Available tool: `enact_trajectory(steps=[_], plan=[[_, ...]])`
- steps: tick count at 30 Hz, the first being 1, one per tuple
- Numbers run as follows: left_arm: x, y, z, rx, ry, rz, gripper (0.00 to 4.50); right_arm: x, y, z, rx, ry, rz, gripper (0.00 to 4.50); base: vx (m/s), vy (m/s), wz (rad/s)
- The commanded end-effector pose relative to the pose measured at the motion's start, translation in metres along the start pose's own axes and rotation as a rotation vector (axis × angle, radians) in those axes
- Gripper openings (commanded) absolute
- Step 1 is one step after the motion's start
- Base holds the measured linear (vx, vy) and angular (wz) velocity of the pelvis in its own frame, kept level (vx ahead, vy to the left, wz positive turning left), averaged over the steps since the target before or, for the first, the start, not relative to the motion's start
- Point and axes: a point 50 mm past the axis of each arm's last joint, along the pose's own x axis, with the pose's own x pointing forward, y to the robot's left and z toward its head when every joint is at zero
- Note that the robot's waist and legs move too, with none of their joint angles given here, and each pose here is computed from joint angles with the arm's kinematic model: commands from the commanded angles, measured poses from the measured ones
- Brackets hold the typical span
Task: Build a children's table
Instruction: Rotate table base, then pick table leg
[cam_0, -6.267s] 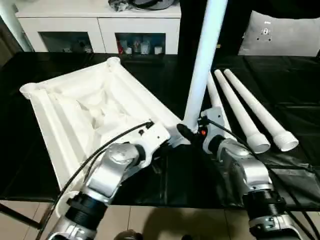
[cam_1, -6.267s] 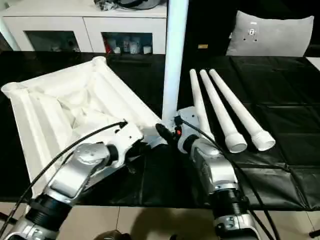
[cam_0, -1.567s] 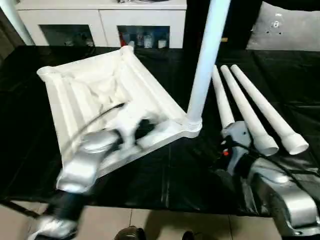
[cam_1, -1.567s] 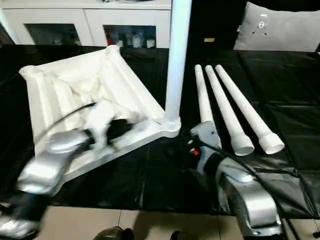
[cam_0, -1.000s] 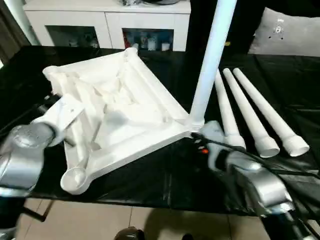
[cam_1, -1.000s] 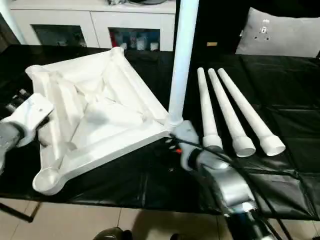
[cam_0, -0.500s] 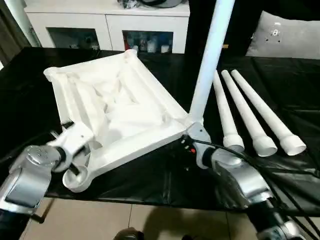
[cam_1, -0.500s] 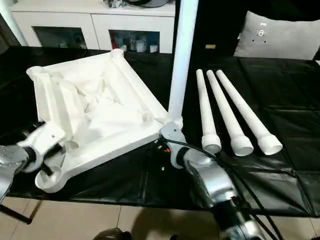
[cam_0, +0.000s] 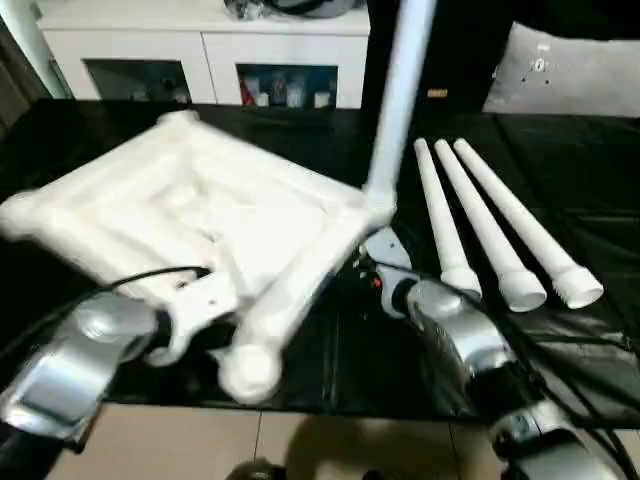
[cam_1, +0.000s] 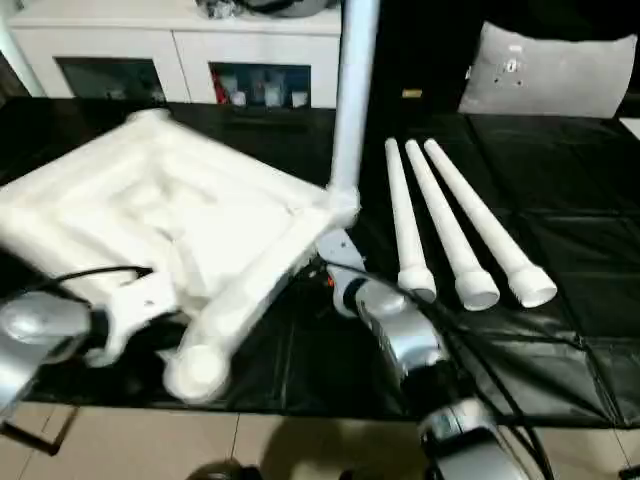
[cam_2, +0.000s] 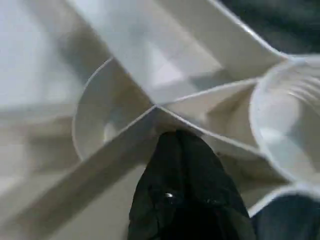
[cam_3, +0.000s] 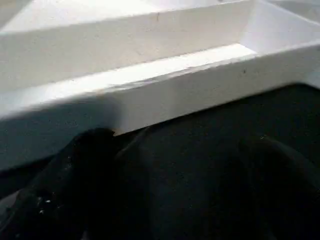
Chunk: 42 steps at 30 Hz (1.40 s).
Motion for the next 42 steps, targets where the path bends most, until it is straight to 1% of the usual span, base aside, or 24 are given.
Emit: enact_trajectory(steps=[1,3,4,6,8,11,12,14,15,16,18,20,22,25,27,29,30,32,36,37,39,40,41,42], plan=[[0.022,0.000,0.018,0.048,-0.101,-0.016,0.03,0.006,0.005,0.017,-0.027,-0.071,0.017,4.50,0.000,0.000,0.00],[0.027,0.003,0.021,0.052,-0.116,0.002,0.03,0.006,0.004,0.017,-0.030,-0.073,0.013,4.50,0.000,0.000,0.00],[0.038,0.012,0.027,0.055,-0.141,0.078,0.03,0.005,0.001,0.019,-0.033,-0.077,0.000,4.50,0.000,0.000,0.00],[0.048,0.016,0.035,0.075,-0.174,0.122,0.03,0.003,-0.003,0.020,-0.043,-0.080,-0.025,4.50,0.000,0.000,0.00],[0.053,0.017,0.042,0.081,-0.204,0.139,0.03,0.001,-0.008,0.021,-0.042,-0.075,-0.058,4.50,0.000,0.000,0.00],[0.064,0.015,0.055,0.087,-0.243,0.152,0.03,-0.009,-0.023,0.026,-0.016,-0.094,-0.152,4.50,0.000,0.000,0.00],[0.064,0.015,0.055,0.086,-0.244,0.152,0.03,-0.009,-0.023,0.027,-0.016,-0.095,-0.154,4.50,0.000,0.000,0.00],[0.066,0.013,0.059,0.087,-0.273,0.154,0.03,-0.020,-0.034,0.037,-0.016,-0.127,-0.221,4.50,0.000,0.000,0.00],[0.065,0.013,0.059,0.086,-0.275,0.156,0.03,-0.021,-0.035,0.037,-0.014,-0.128,-0.226,4.50,0.000,0.000,0.00],[0.062,0.013,0.060,0.080,-0.300,0.179,0.21,-0.029,-0.044,0.046,0.001,-0.146,-0.287,4.50,0.000,0.000,0.00],[0.057,0.010,0.060,0.060,-0.319,0.152,0.21,-0.036,-0.052,0.051,0.010,-0.136,-0.340,4.50,0.000,0.000,0.00],[0.054,0.006,0.059,0.077,-0.318,0.113,0.45,-0.039,-0.057,0.052,0.025,-0.117,-0.373,4.50,0.000,0.000,0.00],[0.046,-0.005,0.059,0.084,-0.325,0.067,0.60,-0.043,-0.069,0.050,0.084,-0.005,-0.424,4.50,0.000,0.000,0.00],[0.038,-0.012,0.062,0.081,-0.340,0.042,0.79,-0.045,-0.081,0.047,0.126,0.100,-0.493,4.50,0.000,0.000,0.00],[0.034,-0.015,0.064,0.096,-0.342,0.034,0.90,-0.045,-0.086,0.042,0.182,0.157,-0.512,4.50,0.000,0.000,0.00],[0.032,-0.017,0.066,0.109,-0.345,0.028,1.02,-0.046,-0.088,0.039,0.219,0.192,-0.521,4.50,0.000,0.000,0.00],[0.032,-0.017,0.067,0.115,-0.346,0.027,1.23,-0.046,-0.089,0.038,0.228,0.206,-0.528,4.50,0.000,0.000,0.00],[0.032,-0.018,0.069,0.114,-0.346,0.023,1.33,-0.046,-0.090,0.035,0.247,0.234,-0.540,4.50,0.000,0.000,0.00],[0.033,-0.020,0.072,0.107,-0.344,0.019,1.67,-0.047,-0.088,0.031,0.284,0.295,-0.520,4.50,0.000,0.000,0.00],[0.033,-0.020,0.073,0.106,-0.343,0.019,1.74,-0.046,-0.085,0.027,0.296,0.325,-0.497,4.20,0.000,0.000,0.00],[0.032,-0.021,0.073,0.106,-0.339,0.016,1.81,-0.045,-0.081,0.024,0.329,0.344,-0.469,4.13,0.000,0.000,0.00],[0.032,-0.021,0.074,0.105,-0.336,0.014,2.09,-0.045,-0.080,0.023,0.344,0.349,-0.459,3.94,0.000,0.000,0.00],[0.032,-0.021,0.074,0.106,-0.335,0.014,2.09,-0.045,-0.080,0.022,0.347,0.354,-0.457,3.94,0.000,0.000,0.00],[0.033,-0.021,0.074,0.107,-0.333,0.015,2.17,-0.045,-0.080,0.021,0.347,0.361,-0.459,3.78,0.000,0.000,0.00]])
